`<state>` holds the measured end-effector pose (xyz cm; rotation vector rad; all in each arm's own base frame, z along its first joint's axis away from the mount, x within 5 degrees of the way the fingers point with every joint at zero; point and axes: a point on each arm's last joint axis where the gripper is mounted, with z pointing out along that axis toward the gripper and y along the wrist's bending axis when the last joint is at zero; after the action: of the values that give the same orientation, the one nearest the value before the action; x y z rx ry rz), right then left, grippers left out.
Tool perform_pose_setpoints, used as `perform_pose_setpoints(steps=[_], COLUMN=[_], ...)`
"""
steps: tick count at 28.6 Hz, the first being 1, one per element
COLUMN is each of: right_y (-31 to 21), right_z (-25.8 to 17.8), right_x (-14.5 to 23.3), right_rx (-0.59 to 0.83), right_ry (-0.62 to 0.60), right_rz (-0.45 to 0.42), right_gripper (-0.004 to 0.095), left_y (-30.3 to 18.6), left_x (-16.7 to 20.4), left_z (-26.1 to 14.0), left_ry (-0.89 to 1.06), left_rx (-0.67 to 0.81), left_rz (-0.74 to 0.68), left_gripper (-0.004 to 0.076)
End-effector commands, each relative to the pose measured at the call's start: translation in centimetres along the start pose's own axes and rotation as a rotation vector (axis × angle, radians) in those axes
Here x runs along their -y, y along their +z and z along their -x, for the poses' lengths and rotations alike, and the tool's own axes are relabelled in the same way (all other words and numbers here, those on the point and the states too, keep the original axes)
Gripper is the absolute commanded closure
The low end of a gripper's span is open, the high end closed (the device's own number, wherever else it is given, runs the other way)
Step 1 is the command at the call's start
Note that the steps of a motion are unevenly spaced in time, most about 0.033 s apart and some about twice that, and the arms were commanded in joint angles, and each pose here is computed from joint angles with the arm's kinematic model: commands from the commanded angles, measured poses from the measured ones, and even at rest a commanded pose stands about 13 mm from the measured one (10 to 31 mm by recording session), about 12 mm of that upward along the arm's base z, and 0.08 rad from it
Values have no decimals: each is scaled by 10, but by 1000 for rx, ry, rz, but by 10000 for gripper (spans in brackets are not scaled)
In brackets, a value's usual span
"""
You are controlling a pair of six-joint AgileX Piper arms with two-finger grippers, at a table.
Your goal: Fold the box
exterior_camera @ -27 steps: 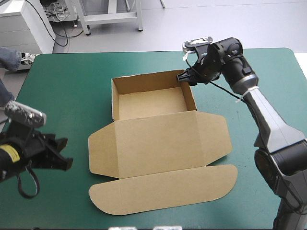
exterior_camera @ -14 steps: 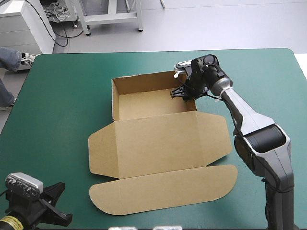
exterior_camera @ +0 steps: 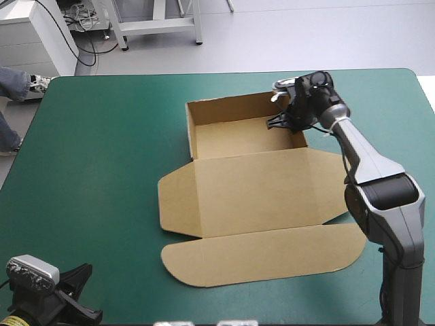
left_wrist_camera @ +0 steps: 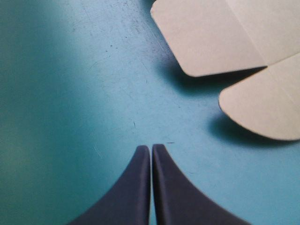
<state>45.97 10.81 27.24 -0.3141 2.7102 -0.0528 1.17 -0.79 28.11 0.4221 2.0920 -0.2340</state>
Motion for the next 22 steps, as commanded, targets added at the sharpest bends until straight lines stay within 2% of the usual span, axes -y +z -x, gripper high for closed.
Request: perform_pose_setpoints(steps=[1,7,13,18,22], right_y=[-34,-37,-47,-56,-60], right_z=[2,-29,-68,-97,-110], right_x=[74,184,262,304,319], right_rx=[87,54,25,8,1], right_ry=[59,265,406,497,524], right_rz=[-139,-242,-324,-372,-389], right_gripper=[930,930,930,930,930], left_y=[-4,-4,-4,-3,-3], left_x=[0,0,1,1,1], left_z=[12,12,11,9,9], left_ry=[-12,-12,-15,-11,-13], left_rx=[74,74,62,44,44], left_rz=[-8,-8,-9,-9,-9], left_gripper=[731,731,731,731,731])
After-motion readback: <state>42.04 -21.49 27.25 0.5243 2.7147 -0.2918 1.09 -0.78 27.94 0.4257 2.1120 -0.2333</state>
